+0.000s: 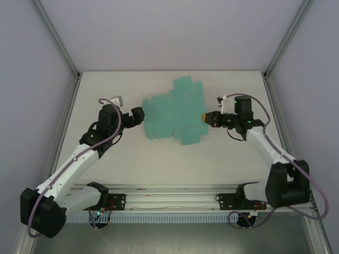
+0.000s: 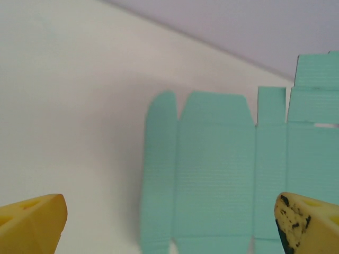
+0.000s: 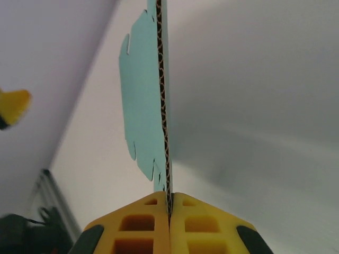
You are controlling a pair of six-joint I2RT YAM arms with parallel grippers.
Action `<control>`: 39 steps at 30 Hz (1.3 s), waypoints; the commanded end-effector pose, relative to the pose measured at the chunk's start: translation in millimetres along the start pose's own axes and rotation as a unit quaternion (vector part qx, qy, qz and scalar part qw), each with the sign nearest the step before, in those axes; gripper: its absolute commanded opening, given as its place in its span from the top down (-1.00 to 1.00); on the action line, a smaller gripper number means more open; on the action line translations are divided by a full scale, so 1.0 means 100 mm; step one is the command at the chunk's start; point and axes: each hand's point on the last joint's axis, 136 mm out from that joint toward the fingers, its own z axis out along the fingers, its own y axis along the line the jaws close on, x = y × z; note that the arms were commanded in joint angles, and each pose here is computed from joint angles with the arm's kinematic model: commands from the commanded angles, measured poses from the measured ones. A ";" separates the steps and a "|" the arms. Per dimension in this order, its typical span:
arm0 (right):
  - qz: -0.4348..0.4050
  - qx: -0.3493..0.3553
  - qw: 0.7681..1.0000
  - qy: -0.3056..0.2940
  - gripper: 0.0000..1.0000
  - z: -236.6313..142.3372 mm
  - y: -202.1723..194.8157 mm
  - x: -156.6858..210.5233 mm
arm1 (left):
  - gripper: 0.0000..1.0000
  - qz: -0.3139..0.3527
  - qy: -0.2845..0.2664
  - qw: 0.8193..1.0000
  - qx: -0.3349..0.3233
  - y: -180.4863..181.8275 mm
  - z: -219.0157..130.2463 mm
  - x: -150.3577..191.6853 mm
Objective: Assemble paper box
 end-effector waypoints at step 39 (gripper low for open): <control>-0.512 0.190 0.837 0.035 1.00 0.81 -0.24 0.06 | -0.92 -0.057 0.153 0.960 0.228 -1.14 1.53 0.21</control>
